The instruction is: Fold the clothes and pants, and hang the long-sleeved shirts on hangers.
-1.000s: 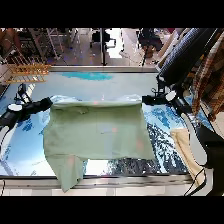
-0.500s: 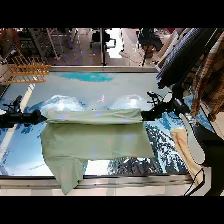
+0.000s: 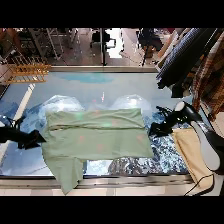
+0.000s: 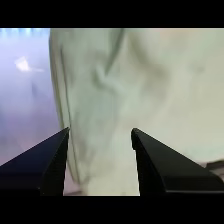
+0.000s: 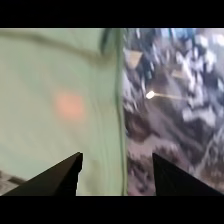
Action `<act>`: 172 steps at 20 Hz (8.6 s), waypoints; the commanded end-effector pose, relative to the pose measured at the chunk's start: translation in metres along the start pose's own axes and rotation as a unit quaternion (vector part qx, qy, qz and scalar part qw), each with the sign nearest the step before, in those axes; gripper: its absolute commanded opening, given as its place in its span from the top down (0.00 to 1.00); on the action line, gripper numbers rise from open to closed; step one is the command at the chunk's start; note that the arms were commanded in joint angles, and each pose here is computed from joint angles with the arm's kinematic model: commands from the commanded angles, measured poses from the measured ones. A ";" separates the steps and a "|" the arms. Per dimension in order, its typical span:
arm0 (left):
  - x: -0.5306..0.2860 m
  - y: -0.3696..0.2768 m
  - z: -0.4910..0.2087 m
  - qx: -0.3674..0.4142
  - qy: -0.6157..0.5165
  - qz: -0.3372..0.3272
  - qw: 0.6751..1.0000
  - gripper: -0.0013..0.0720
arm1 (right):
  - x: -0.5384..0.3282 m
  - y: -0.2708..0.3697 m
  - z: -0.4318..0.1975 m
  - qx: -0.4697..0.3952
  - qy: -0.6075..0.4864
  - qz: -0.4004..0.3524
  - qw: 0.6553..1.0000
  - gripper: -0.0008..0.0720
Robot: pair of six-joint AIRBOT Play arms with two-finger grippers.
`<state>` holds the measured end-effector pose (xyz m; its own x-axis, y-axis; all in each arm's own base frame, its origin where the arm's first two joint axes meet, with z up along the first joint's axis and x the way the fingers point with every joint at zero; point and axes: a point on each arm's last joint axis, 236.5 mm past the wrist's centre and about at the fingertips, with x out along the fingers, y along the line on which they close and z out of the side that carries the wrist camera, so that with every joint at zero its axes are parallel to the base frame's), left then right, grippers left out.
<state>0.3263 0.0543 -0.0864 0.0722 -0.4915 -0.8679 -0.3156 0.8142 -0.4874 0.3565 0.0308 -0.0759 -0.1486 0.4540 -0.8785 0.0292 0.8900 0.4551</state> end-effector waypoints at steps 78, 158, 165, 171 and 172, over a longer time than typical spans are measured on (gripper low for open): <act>0.036 -0.147 0.050 0.331 -0.094 -0.021 0.939 0.98 | -0.005 -0.001 0.095 -0.083 -0.105 -0.044 0.990 0.97; -0.088 -0.256 -0.110 0.367 -0.033 -0.106 0.924 0.97 | -0.172 -0.189 -0.154 0.413 -0.227 0.093 0.877 0.96; -0.080 -0.254 -0.103 0.359 -0.028 -0.105 0.927 0.97 | -0.166 -0.211 -0.237 0.496 -0.192 0.057 0.845 0.96; -0.075 -0.252 -0.098 0.353 -0.027 -0.105 0.929 0.97 | -0.152 -0.230 -0.293 0.530 -0.107 -0.032 0.840 0.94; -0.075 -0.252 -0.098 0.353 -0.027 -0.105 0.929 0.97 | -0.151 -0.233 -0.298 0.533 -0.100 -0.042 0.839 0.80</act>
<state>0.3068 -0.1446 0.1128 0.1157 -0.6619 -0.7406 0.4122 0.7104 -0.5704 0.1073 -0.2497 -0.0014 0.0891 0.3201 -0.9432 0.8974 0.3851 0.2154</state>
